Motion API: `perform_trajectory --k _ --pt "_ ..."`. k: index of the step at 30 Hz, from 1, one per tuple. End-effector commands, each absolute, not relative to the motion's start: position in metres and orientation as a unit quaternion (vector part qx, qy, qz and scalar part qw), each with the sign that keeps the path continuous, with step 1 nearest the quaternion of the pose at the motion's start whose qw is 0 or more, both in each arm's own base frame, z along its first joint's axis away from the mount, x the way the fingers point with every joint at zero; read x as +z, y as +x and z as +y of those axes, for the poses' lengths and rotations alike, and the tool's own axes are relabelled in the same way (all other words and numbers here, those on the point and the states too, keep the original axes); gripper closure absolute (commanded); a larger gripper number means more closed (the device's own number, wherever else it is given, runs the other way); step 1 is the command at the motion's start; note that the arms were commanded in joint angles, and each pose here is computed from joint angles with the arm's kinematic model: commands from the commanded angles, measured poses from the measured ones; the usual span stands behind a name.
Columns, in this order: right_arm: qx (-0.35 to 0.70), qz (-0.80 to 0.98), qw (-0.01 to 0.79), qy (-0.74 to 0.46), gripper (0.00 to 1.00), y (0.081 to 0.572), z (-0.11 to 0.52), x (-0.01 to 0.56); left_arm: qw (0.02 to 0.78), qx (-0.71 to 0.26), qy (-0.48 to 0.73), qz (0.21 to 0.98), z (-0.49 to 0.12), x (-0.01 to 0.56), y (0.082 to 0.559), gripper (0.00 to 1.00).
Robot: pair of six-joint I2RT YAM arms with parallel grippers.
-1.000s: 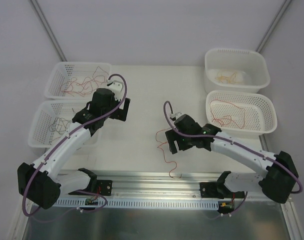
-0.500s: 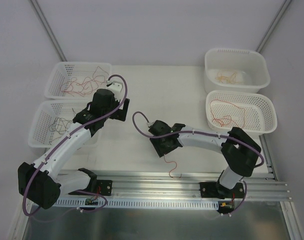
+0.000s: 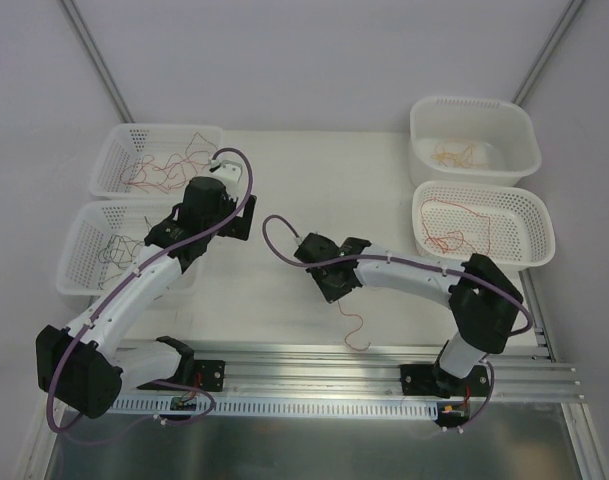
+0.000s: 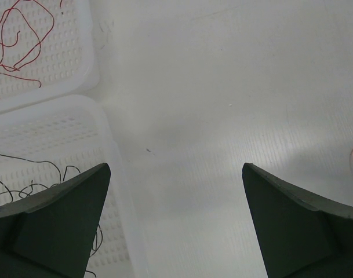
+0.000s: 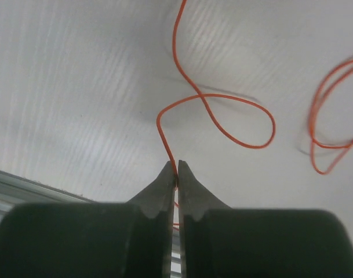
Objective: Untangle the cables
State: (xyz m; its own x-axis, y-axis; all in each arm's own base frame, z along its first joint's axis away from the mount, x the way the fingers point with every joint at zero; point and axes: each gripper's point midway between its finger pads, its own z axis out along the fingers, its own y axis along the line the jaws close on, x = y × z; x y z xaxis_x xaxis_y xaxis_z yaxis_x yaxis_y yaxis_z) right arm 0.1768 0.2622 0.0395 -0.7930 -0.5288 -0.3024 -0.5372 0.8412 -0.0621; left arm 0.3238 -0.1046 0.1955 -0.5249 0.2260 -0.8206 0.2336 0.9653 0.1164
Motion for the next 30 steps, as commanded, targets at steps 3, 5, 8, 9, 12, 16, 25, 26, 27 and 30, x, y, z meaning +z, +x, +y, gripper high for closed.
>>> perform_trajectory --k 3,5,8,9,12,16,25,26,27,30 --pt "-0.041 0.927 0.253 -0.276 0.96 0.218 0.232 0.124 0.487 0.002 0.13 0.864 -0.099 0.204 0.326 0.01" --pt "-0.042 0.925 0.271 -0.263 0.96 0.229 0.226 0.138 0.486 0.003 0.13 0.864 -0.099 0.203 0.326 0.01" --pt "-0.052 0.928 0.283 -0.238 0.96 0.246 0.21 0.146 0.484 0.004 0.131 0.865 -0.099 0.201 0.326 0.01" --pt "-0.054 0.931 0.282 -0.224 0.96 0.253 0.203 0.145 0.484 0.004 0.131 0.865 -0.099 0.201 0.327 0.01" --pt "-0.036 0.941 0.276 -0.192 0.95 0.266 0.193 0.134 0.481 0.003 0.133 0.867 -0.1 0.199 0.327 0.01" --pt "-0.013 0.954 0.258 -0.155 0.92 0.276 0.185 0.109 0.48 0.004 0.134 0.867 -0.1 0.198 0.327 0.01" --pt "0.007 0.972 0.206 -0.116 0.85 0.28 0.182 0.058 0.477 0.003 0.136 0.868 -0.101 0.196 0.327 0.01" --pt "0.015 0.973 0.199 -0.116 0.82 0.278 0.184 0.055 0.477 0.004 0.137 0.868 -0.101 0.196 0.327 0.01" --pt "0.02 0.974 0.196 -0.115 0.81 0.277 0.187 0.053 0.477 0.003 0.137 0.868 -0.101 0.196 0.327 0.01" --pt "0.045 0.974 0.193 -0.108 0.74 0.274 0.195 0.053 0.477 0.004 0.138 0.868 -0.101 0.196 0.327 0.01"
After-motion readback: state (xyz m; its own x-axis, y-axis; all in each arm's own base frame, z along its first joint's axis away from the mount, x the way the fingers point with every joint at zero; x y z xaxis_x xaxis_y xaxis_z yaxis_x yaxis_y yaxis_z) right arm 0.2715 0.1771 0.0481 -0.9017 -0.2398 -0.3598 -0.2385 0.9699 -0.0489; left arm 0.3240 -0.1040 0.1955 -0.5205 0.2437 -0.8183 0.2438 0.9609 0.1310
